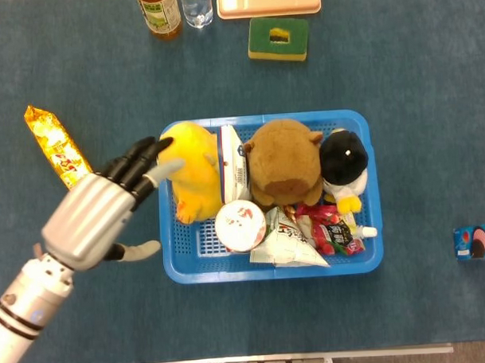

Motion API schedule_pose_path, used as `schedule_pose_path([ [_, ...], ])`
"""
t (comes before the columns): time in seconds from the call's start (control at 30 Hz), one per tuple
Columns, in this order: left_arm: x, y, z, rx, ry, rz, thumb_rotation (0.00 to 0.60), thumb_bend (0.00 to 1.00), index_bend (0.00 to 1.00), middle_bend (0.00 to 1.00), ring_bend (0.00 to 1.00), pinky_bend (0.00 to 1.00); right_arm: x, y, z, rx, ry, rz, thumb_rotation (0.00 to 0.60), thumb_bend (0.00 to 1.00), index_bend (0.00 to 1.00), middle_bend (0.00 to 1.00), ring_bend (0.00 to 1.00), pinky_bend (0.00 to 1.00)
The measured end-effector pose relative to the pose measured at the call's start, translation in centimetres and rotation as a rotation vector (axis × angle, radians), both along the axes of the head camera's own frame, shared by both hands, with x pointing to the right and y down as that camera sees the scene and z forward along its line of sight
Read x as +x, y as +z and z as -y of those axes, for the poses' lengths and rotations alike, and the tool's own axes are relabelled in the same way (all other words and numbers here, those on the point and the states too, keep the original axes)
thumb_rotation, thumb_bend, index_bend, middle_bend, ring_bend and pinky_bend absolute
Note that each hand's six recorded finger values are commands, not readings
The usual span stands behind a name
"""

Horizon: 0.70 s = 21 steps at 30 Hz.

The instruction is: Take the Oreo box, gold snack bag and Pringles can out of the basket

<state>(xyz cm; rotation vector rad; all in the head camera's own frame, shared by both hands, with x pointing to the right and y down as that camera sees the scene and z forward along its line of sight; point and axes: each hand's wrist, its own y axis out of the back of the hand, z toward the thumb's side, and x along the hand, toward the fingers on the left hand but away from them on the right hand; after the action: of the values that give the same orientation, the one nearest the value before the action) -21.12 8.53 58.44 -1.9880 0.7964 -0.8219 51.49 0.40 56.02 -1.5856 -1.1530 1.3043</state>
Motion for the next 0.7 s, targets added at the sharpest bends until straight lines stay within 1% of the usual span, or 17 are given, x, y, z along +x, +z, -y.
schedule_pose_path([
  [0.13,1.5,0.8,0.3,0.018,0.056,0.009,0.6,0.06,0.11,0.0,0.01,0.27,0.3,0.2,-0.1,-0.006,0.008,-0.001,0.6,0.0,0.1,0.27,0.24,0.55],
  [0.33,3.0,1.1,0.6,0.042,0.117,0.024,0.6,0.06,0.11,0.0,0.01,0.27,0.7,0.3,-0.1,-0.008,0.017,0.002,0.6,0.0,0.1,0.27,0.24,0.55],
  [0.7,4.6,1.1,0.5,0.02,0.203,0.059,0.6,0.06,0.11,0.0,0.02,0.27,1.3,1.0,-0.2,-0.025,0.034,0.005,0.6,0.0,0.1,0.27,0.24,0.55],
])
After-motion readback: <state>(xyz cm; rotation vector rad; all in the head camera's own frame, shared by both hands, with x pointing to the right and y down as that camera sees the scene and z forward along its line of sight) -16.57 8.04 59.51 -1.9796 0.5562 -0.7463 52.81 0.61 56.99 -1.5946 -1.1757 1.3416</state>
